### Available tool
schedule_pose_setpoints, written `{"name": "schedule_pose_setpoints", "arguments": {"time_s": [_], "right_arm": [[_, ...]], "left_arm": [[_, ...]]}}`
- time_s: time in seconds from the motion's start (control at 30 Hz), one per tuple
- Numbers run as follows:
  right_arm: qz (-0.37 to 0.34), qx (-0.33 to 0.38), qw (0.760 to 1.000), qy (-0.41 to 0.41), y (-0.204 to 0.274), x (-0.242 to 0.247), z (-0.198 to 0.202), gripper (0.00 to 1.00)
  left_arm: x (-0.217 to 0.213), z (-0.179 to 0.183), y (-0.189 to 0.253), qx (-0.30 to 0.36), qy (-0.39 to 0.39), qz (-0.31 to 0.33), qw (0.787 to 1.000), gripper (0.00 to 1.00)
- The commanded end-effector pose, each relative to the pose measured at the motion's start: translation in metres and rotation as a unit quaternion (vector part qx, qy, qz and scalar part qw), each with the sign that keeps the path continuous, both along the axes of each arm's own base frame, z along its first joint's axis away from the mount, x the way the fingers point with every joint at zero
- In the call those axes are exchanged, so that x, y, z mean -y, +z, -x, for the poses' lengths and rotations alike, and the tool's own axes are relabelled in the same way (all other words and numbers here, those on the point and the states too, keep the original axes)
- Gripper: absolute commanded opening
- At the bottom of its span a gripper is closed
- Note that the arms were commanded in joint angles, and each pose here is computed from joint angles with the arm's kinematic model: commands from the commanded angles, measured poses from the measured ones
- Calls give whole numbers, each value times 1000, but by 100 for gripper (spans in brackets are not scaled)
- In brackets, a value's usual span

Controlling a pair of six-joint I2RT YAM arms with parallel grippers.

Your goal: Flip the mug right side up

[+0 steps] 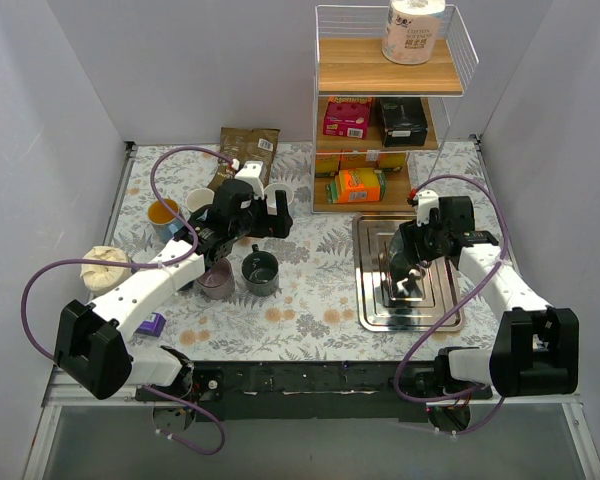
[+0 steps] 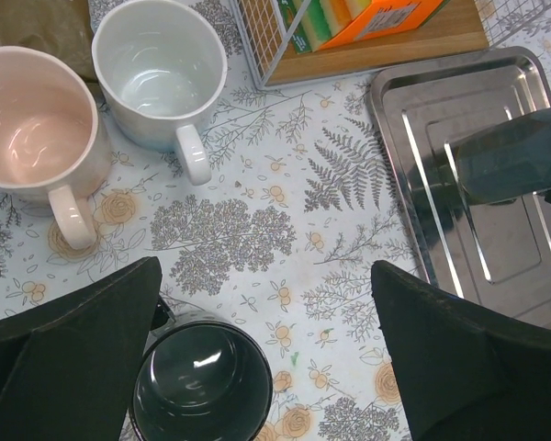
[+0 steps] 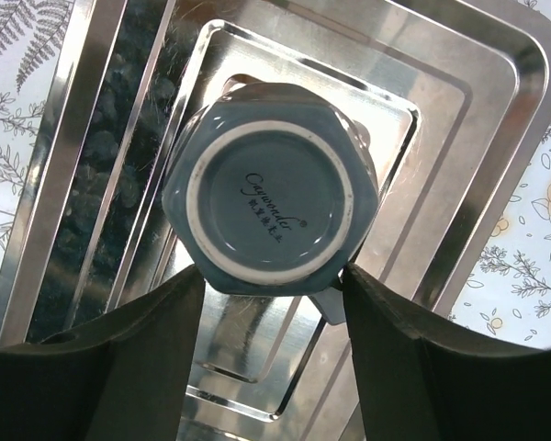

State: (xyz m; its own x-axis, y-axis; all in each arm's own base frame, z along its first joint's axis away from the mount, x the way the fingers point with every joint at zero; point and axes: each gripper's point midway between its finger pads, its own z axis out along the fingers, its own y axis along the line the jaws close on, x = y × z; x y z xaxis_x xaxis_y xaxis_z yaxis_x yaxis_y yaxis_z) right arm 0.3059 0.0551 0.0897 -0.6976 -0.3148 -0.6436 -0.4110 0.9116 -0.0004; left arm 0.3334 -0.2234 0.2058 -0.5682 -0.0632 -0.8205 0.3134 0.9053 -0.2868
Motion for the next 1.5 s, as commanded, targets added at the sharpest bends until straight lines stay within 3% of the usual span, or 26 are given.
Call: {"name": "schedule_pose_setpoints", "arguments": {"time_s": [0.0,0.43,0.53,0.63,0.67,0.8,1.0,1.23,1.47], "right_arm": [[0,-1,1000,-13,-6,0,-2,66],[21,-18,999,-45,-22,6,-4,48],[23,-15,998,-55,-20,8,-7,37],[20,-17,998,-57,-19,8,-7,17],[18,-16,998,-56,-16,7,-7,2],[1,-17,998,-53,-9,1,-4,1],[-98,2,994,-38,32,-34,-6,1],[-224,66,972,-22,101,-69,5,1],[-326,129,936,-13,170,-87,14,1]], "left_arm": [[-7,1,13,22,7,6,1000,98],[-8,1,11,21,11,1,1000,98],[-10,0,11,23,13,0,1000,98],[-10,1,12,23,13,0,1000,98],[-12,0,14,25,20,1,999,98],[-9,9,39,63,0,35,997,98],[7,31,74,118,-68,93,986,98],[26,49,74,81,-122,137,980,98],[59,75,83,44,-213,212,953,98]]}}
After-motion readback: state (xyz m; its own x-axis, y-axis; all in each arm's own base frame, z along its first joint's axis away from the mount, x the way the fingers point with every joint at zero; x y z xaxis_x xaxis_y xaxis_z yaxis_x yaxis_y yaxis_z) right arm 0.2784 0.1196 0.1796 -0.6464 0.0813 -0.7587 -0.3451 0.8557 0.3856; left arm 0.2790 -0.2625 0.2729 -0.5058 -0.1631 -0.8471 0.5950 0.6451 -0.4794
